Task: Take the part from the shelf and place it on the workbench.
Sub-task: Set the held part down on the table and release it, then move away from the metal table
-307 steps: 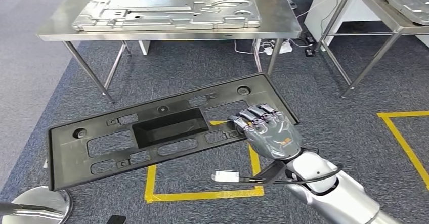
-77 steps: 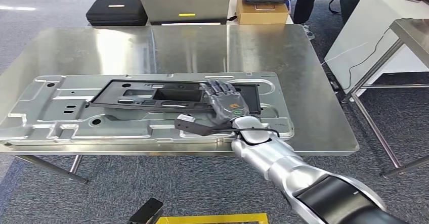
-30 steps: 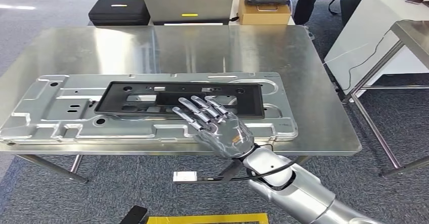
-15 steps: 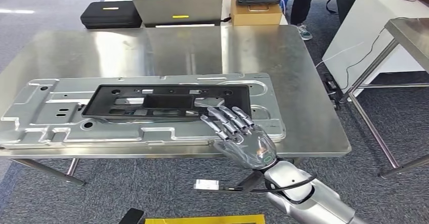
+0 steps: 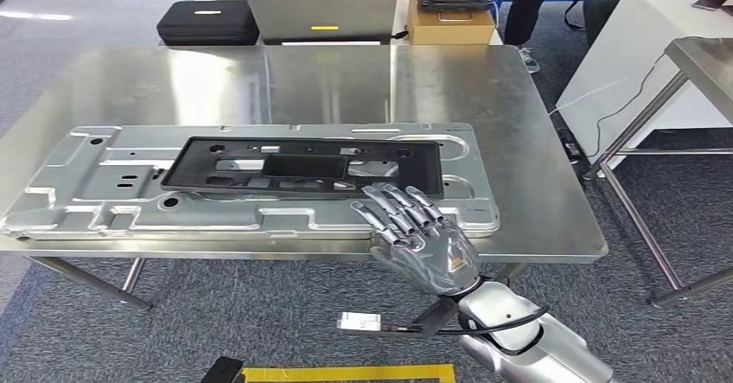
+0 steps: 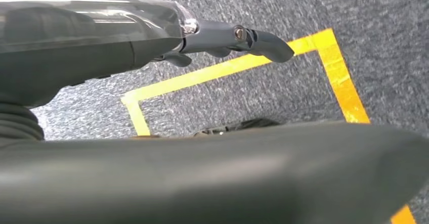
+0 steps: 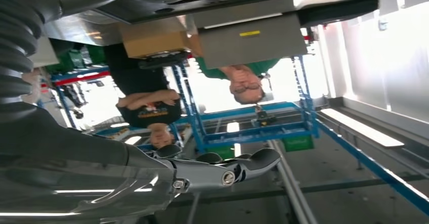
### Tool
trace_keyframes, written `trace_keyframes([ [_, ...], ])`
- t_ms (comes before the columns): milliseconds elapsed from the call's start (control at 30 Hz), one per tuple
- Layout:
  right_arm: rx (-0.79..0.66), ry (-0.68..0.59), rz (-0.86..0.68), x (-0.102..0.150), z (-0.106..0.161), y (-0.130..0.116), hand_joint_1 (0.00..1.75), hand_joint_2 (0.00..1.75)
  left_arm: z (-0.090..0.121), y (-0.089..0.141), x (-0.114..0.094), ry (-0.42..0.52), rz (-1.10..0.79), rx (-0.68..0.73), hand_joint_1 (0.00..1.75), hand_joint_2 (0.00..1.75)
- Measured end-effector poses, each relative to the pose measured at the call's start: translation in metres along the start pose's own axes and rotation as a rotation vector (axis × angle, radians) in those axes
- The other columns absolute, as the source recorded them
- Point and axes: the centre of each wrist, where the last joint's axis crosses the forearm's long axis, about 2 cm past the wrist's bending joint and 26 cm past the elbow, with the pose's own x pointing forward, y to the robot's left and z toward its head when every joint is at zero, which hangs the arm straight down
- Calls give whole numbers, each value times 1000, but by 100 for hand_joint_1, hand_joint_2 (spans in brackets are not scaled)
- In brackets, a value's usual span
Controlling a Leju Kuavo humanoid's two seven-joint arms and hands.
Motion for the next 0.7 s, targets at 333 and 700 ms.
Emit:
trace_keyframes([
  [333,14,20,-2,0,14,1,0,175,0,0,-1,5,0,-1,0,0],
  [700,12,27,-9,3,20,0,0,175,0,0,-1,11,-2,1,0,0],
])
